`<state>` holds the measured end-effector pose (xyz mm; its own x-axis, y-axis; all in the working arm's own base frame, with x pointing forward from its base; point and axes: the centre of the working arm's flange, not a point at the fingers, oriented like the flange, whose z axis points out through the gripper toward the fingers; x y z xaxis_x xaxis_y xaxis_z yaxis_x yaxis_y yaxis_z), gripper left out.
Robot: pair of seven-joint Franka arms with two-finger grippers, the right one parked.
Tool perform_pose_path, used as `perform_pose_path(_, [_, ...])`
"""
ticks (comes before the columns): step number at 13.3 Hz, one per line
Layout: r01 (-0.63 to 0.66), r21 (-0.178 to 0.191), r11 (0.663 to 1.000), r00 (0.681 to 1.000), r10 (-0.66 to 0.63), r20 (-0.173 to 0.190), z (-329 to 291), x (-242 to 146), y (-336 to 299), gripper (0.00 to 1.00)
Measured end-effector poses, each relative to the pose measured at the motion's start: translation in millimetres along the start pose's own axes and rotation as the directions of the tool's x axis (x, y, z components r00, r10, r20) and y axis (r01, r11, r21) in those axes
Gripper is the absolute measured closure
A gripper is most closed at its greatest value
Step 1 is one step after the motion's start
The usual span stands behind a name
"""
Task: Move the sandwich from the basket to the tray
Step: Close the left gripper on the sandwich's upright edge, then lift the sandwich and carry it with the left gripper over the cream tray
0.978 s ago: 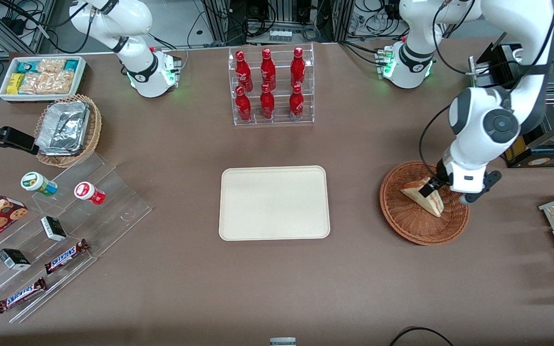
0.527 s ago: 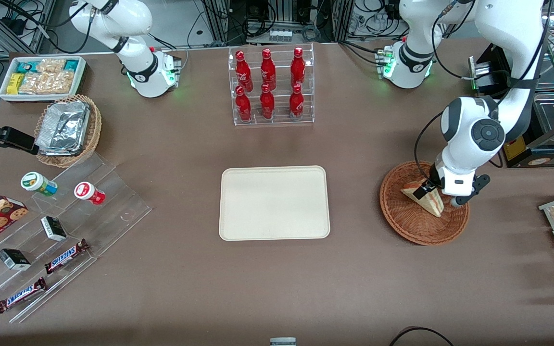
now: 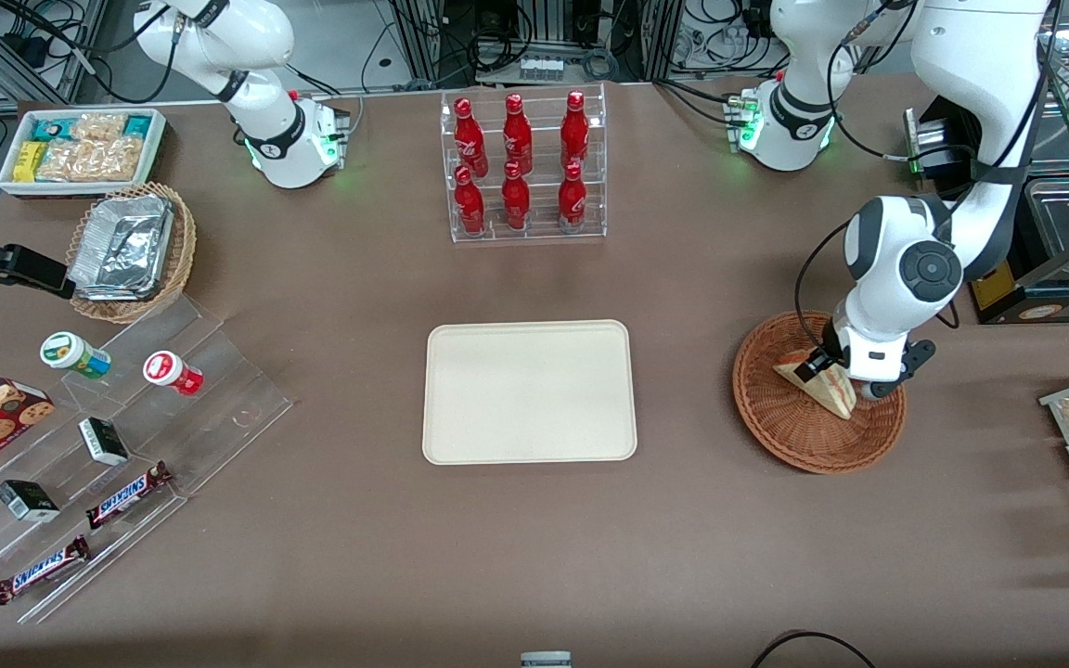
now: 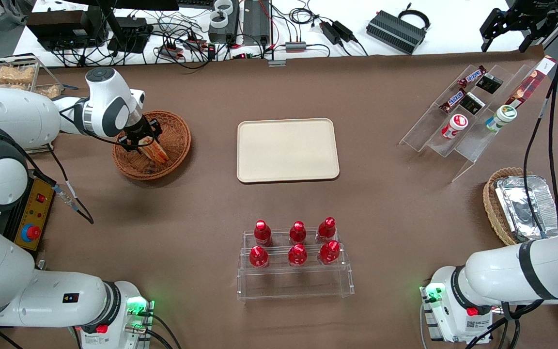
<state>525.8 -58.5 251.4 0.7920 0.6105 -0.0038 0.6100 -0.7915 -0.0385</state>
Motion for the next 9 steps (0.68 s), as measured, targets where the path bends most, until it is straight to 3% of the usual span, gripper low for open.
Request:
perform_pose_path(2, [0.005, -0.003, 1.0, 1.0, -0.005, -0.003, -1.3, 0.6, 0.5, 0.56])
perform_pose_path(5, [0.005, -0.004, 1.0, 1.0, -0.005, -0.01, -20.2, 5.9, 4.3, 0.79])
perform_pose_path(9, [-0.031, 0.042, 0.999, 0.999, 0.03, 0.012, -110.7, 2.7, 26.8, 0.8])
